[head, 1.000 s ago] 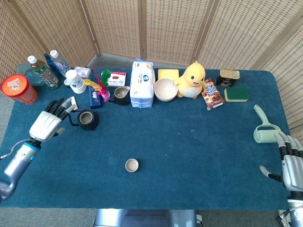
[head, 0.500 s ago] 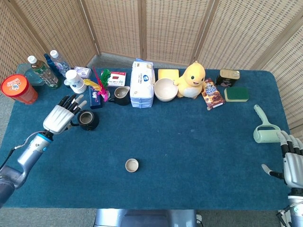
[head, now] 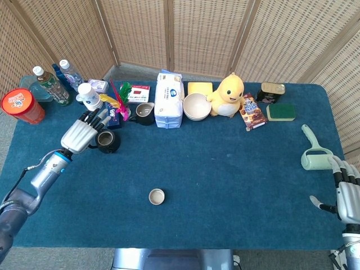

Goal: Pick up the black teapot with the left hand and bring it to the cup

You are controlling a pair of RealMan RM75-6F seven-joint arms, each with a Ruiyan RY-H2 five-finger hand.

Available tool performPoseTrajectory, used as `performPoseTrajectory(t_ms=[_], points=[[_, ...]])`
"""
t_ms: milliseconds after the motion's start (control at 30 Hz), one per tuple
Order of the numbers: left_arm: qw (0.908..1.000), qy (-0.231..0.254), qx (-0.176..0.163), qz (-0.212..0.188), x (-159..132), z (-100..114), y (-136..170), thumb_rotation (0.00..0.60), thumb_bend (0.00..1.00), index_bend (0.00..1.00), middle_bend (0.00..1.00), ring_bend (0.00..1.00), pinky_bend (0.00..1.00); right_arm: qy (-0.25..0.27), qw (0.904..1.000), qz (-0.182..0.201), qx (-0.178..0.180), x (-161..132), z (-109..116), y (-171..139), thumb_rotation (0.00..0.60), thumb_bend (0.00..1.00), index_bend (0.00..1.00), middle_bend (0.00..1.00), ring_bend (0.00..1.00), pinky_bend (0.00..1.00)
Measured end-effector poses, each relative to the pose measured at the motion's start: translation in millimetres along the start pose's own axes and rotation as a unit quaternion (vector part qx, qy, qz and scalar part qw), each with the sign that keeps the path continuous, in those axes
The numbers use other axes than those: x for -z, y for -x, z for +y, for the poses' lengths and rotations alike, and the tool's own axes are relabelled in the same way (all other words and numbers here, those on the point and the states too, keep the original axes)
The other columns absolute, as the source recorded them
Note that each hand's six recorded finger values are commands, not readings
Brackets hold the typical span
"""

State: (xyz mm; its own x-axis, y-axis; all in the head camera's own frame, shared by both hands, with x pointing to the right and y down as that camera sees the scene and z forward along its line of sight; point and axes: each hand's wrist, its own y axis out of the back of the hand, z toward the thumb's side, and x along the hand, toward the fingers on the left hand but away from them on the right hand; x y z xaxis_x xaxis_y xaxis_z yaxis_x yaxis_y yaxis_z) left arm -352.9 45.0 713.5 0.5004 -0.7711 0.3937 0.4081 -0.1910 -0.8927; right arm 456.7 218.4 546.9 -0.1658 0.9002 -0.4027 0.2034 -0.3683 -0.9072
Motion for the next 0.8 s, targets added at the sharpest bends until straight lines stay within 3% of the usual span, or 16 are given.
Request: performPoseTrajectory(t_ms=[67,133,200,300,367,567,800], points=[[1.0,0.001,-0.001,-0.003,-4,0,-2,0.6,0.0,0.14,0.02,0.04,0.28,0.0,1.0,0.001,0.001,0,0,0,0.6,0.0,0.0,0.0,0.0,0.0],[1.0,0.002,-0.002,-0.003,-5,0,-3,0.6,0.06,0.22,0.15,0.14,0.41,0.002,1.0,0.002,0.0,-1,0,-1,0.6,0.0,0.0,0.0,0.0,0.0],[1.0,0.002,-0.008,-0.004,-5,2,-3,0.6,0.21,0.37,0.37,0.31,0.59,0.002,1.0,0.003,-0.001,-1,0,-2,0.6,0.0,0.0,0.0,0.0,0.0],[0.9998,0.005,-0.019,-0.007,-5,7,-1,0.6,0.35,0.55,0.58,0.49,0.72,0.001,1.0,0.004,-0.004,-1,-1,-2,0.6,0.0,0.0,0.0,0.0,0.0],[0.9994,0.012,-0.03,-0.009,-3,11,0,0.6,0.42,0.62,0.64,0.56,0.76,0.0,1.0,0.004,-0.005,-1,-2,-1,0.6,0.0,0.0,0.0,0.0,0.0],[0.9993,0.006,-0.037,-0.005,1,13,3,0.6,0.48,0.71,0.75,0.68,0.85,-0.001,1.0,0.005,-0.008,-2,-4,-1,0.6,0.0,0.0,0.0,0.0,0.0],[0.9982,0.023,-0.055,-0.005,-3,21,3,0.6,0.48,0.72,0.77,0.71,0.86,0.001,1.0,0.005,-0.008,-2,-4,-1,0.6,0.0,0.0,0.0,0.0,0.0]])
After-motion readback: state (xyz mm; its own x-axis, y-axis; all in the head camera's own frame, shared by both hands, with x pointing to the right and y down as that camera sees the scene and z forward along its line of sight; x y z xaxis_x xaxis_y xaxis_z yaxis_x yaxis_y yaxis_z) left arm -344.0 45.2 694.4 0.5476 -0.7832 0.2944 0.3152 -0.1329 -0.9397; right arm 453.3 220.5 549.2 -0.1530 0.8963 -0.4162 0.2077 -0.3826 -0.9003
